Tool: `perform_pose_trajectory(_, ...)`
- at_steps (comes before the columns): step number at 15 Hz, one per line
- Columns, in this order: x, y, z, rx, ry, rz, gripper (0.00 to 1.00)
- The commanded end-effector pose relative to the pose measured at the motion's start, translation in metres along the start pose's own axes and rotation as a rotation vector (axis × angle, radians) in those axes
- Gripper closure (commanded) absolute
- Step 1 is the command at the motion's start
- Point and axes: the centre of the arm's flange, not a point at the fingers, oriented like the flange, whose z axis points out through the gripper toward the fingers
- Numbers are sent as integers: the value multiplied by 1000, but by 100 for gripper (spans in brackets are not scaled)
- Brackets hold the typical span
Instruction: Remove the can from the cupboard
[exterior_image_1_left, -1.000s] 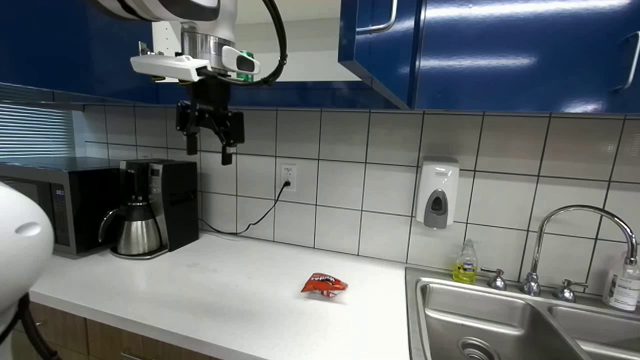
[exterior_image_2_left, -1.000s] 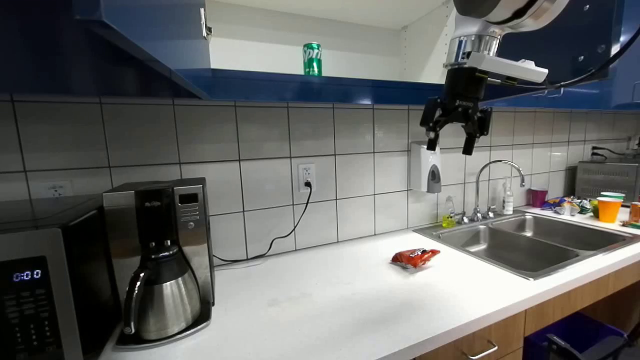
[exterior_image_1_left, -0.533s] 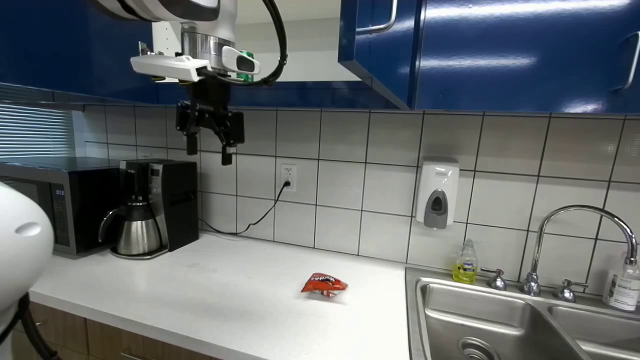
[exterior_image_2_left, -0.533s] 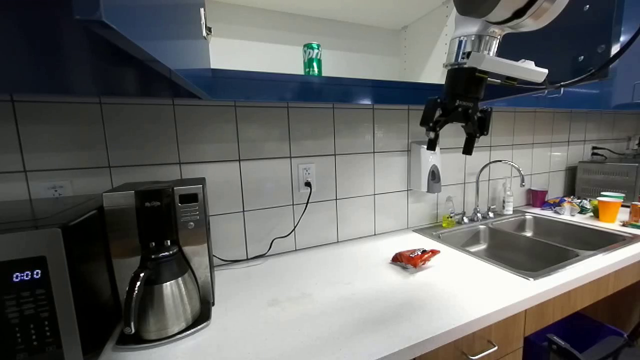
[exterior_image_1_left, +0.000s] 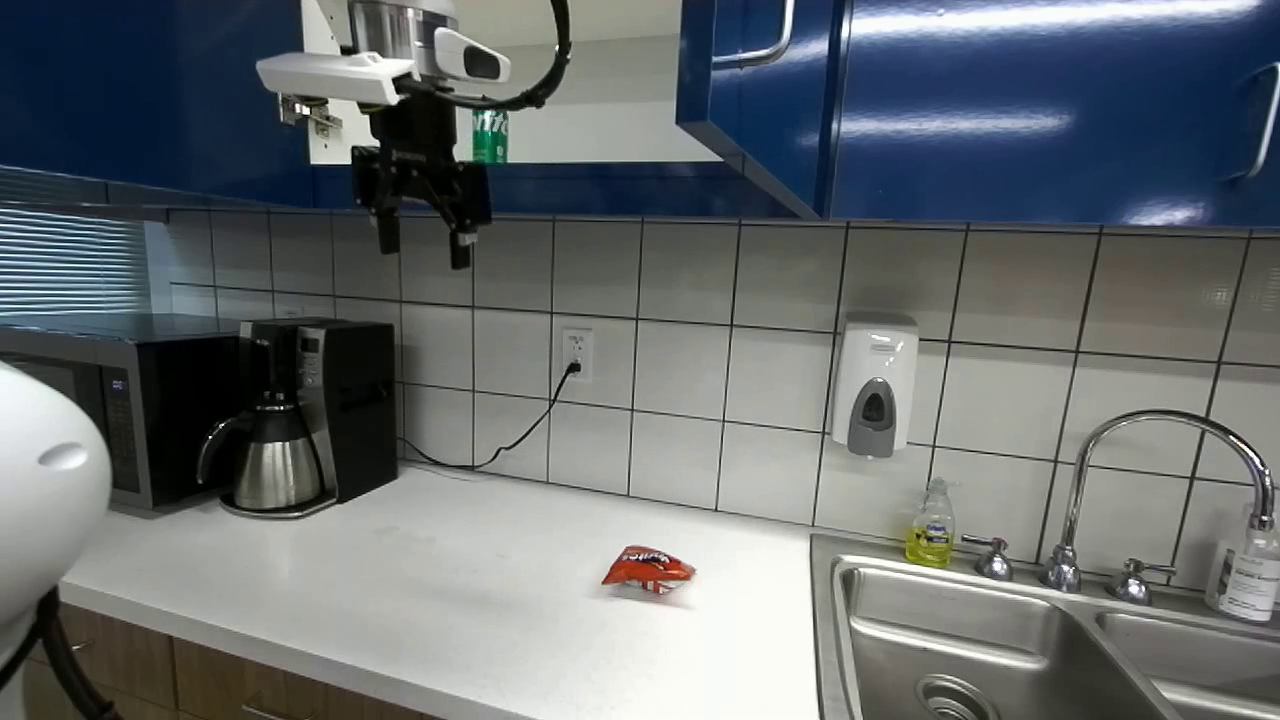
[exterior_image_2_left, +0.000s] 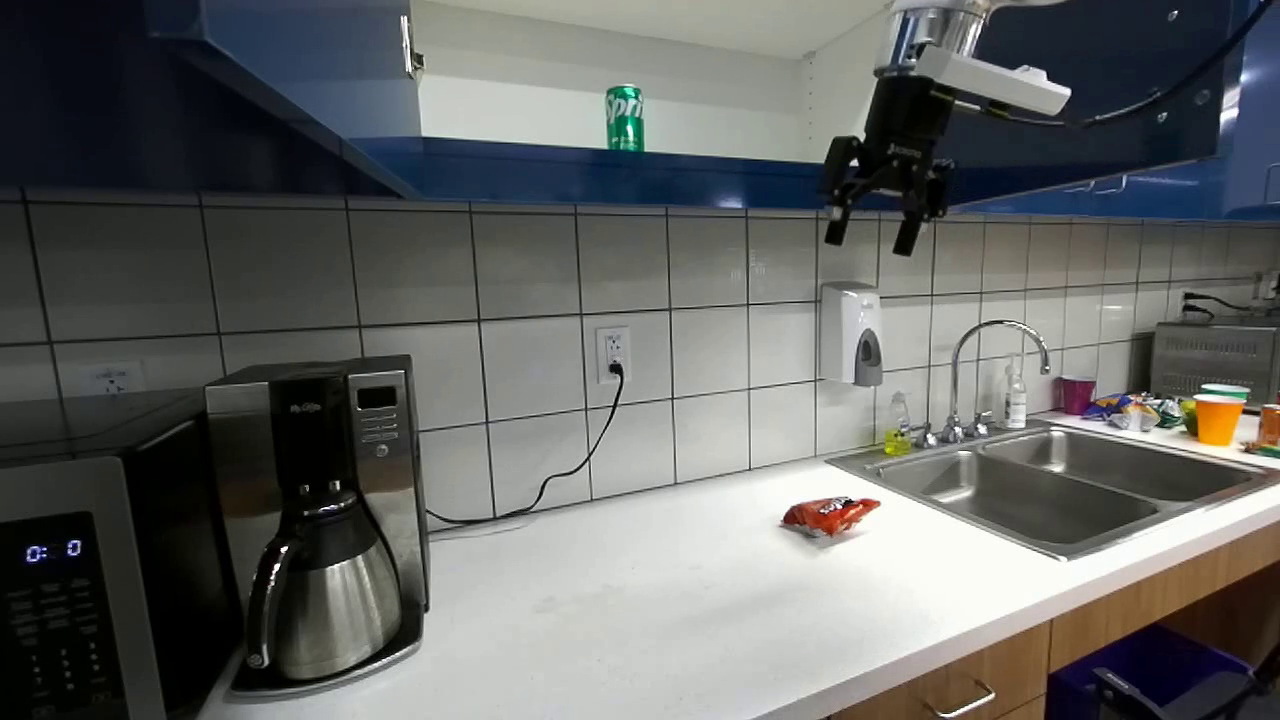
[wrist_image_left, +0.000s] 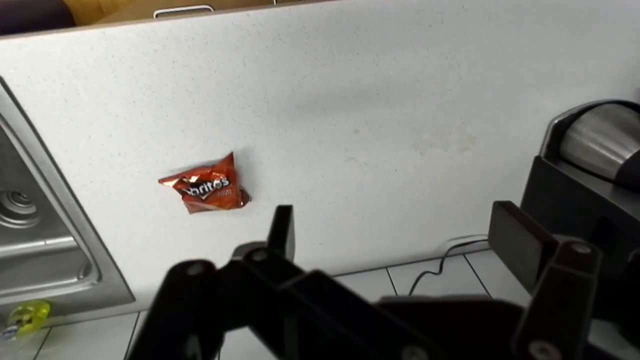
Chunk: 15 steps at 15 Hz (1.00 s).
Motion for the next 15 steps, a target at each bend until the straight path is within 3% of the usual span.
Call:
perform_pose_trajectory(1,27,-27,-39,15,74,-35,0)
perform_pose_trajectory(15,105,-82,-137,56,288,-59,0)
